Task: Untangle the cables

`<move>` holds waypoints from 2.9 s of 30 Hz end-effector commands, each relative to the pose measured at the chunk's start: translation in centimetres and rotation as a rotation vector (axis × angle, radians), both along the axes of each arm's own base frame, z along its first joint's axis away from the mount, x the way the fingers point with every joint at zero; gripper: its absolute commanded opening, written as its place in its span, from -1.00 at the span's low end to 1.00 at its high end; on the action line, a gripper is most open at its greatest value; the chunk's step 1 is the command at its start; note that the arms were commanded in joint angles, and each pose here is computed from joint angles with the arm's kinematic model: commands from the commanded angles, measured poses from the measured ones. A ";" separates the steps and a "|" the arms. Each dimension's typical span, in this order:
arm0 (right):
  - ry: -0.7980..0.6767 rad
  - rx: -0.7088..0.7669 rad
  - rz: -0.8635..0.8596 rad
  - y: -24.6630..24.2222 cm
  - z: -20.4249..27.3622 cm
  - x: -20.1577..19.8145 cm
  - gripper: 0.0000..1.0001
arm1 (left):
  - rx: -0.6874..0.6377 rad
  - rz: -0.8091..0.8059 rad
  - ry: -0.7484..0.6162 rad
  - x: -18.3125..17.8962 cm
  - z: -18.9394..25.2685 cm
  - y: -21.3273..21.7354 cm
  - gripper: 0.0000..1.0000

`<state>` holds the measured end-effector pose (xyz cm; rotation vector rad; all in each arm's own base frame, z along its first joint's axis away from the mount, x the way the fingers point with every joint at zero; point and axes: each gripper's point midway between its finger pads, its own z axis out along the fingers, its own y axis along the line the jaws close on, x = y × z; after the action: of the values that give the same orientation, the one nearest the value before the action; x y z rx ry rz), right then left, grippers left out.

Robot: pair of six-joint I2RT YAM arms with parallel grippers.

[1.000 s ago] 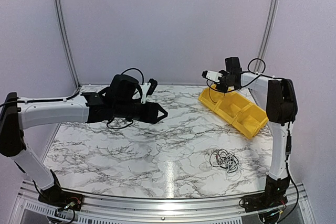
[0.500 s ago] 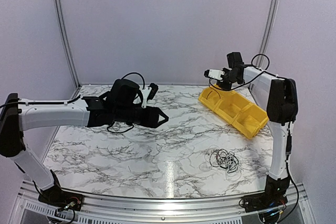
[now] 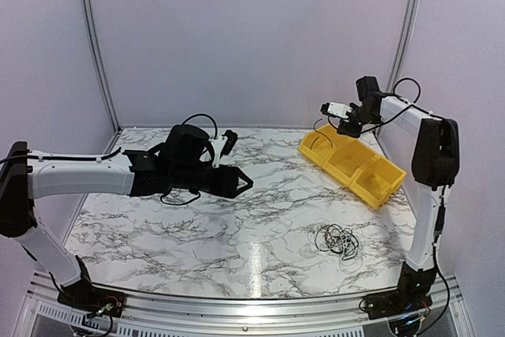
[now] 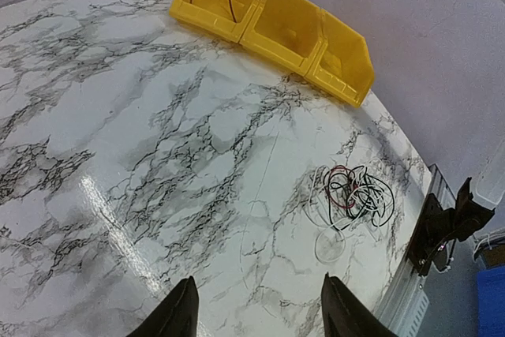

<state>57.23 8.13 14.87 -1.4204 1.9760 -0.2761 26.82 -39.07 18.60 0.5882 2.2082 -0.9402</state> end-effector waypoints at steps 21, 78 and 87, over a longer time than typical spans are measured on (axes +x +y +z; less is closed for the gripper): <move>-0.125 0.251 -0.113 8.4 5.2 3.1 -0.12 | -0.055 -0.003 -0.028 -0.1 1.9 -1.0 0.13; 0.598 0.189 0.217 5.5 -4.6 -31.6 -0.55 | 0.053 0.026 0.033 1.8 -1.7 -2.6 0.13; 0.854 0.300 0.143 7.1 -7.8 -32.8 -0.26 | 0.060 0.072 0.050 2.0 -2.3 -1.8 0.13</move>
<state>24.86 14.32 7.49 -1.6677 2.3157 0.6396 28.81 -41.23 16.38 0.5400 2.2753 -0.8776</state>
